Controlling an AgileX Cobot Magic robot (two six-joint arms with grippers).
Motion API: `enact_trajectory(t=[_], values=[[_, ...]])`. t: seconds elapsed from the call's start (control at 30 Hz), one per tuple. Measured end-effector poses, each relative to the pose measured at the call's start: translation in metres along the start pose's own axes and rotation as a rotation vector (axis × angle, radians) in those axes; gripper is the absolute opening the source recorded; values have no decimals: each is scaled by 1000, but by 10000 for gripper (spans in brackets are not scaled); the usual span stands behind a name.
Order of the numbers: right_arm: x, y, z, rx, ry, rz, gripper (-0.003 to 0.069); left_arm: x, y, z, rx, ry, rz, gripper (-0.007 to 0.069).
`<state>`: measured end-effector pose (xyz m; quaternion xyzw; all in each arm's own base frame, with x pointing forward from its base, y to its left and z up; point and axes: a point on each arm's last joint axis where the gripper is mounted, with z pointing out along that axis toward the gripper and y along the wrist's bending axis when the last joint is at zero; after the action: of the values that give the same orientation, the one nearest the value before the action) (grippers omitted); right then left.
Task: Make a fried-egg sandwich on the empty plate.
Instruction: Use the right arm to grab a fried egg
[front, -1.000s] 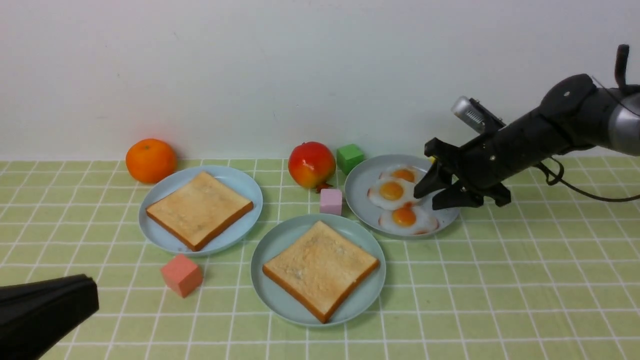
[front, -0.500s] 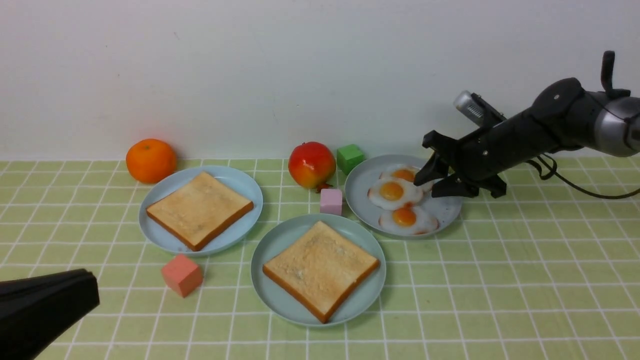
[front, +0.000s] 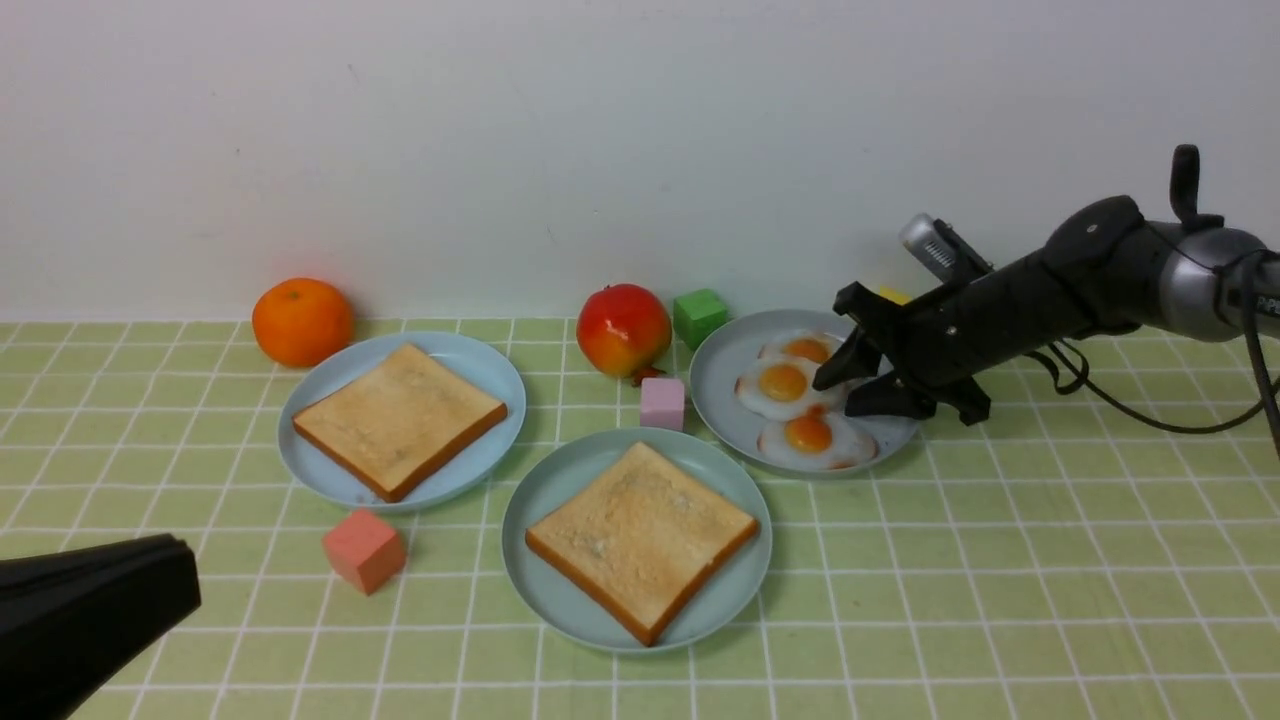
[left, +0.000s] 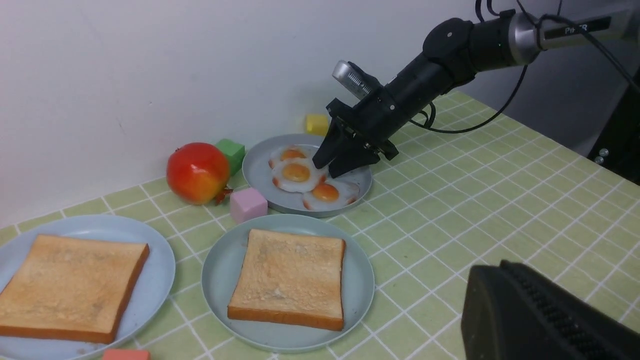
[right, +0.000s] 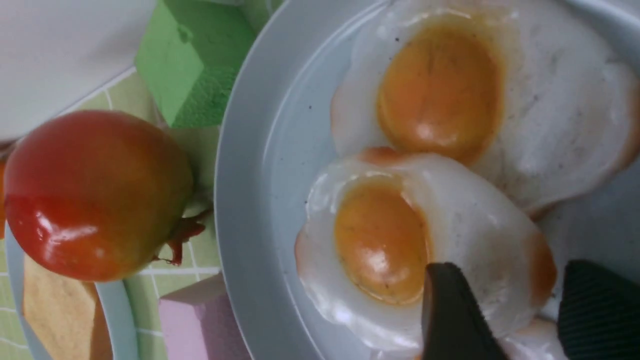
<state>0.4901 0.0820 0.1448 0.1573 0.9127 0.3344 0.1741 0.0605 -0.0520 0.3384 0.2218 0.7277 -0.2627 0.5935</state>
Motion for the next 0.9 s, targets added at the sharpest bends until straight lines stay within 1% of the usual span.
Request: enact_trajectory(t=[0.23, 0.4, 0.5, 0.57, 0.6, 0.67, 0.77, 0.9], values=[[-2, -2, 5, -22, -18, 30, 329, 0, 0, 0, 0, 0, 0, -13], [-2, -2, 7, -32, -19, 9, 327, 0, 0, 0, 0, 0, 0, -13], [-2, -2, 7, -30, -19, 2, 281, 0, 0, 0, 0, 0, 0, -13], [-2, -3, 7, -28, -16, 0, 225, 0, 0, 0, 1, 0, -1, -13], [-1, -3, 8, -27, -13, 0, 211, 0, 0, 0, 1, 0, -3, -13], [-3, -4, 6, -33, -13, 10, 144, 0, 0, 0, 3, 0, -6, -13], [-4, 0, 1, -49, -13, 2, 78, 0, 0, 0, 3, 1, -8, -13], [-4, 9, -10, -66, -20, -27, 74, 0, 0, 0, 4, 1, -9, -10]])
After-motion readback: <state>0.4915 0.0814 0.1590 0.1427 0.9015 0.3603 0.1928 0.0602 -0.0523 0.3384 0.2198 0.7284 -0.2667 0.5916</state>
